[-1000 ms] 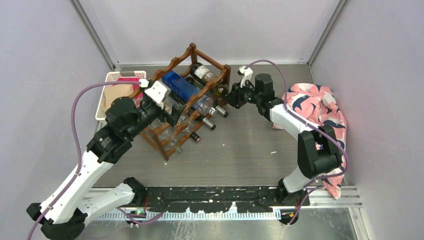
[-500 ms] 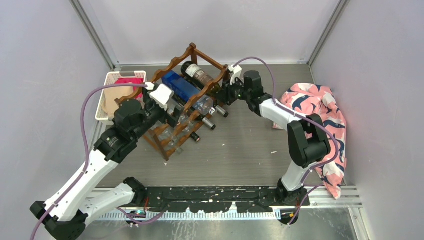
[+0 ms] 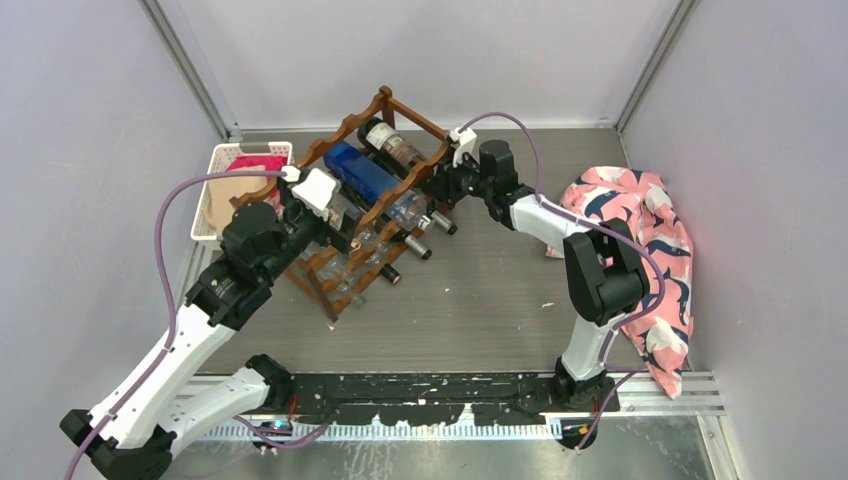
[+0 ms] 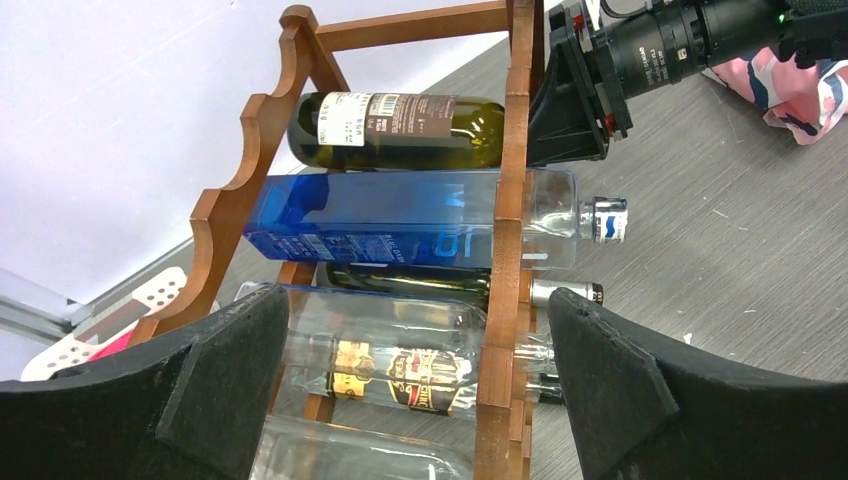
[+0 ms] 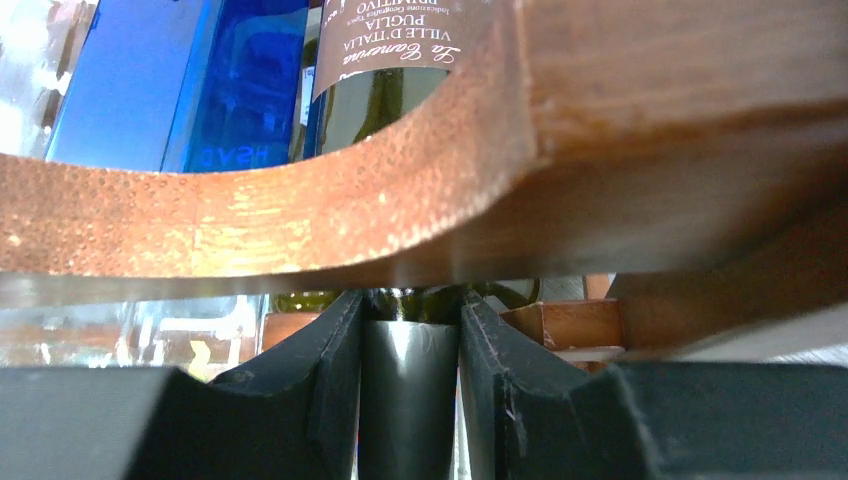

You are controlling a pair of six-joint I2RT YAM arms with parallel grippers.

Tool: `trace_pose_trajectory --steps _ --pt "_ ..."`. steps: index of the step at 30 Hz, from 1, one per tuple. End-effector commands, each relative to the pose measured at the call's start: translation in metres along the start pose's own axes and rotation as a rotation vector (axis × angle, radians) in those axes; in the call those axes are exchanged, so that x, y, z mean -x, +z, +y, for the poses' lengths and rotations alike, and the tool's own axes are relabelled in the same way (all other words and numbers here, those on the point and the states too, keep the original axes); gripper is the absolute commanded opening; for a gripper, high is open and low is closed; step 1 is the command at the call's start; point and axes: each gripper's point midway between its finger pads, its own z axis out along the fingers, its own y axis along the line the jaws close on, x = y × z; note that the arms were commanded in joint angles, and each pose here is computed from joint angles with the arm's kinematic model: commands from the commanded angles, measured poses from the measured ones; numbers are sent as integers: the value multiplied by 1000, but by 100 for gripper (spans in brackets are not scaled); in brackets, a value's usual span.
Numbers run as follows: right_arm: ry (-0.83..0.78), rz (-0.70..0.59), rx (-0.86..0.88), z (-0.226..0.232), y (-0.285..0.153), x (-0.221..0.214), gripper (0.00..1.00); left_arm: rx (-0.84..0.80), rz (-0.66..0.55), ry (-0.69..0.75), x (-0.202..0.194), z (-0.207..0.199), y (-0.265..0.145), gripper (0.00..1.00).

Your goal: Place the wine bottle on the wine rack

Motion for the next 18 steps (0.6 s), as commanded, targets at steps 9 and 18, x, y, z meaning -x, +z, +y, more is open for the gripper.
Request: trace_pose_trajectory --steps 9,18 --pt "-131 -286 17 8 7 94 8 37 -82 6 20 11 0 100" --pt "-123 -252 -19 -1 10 82 40 33 -77 5 18 10 2 100"
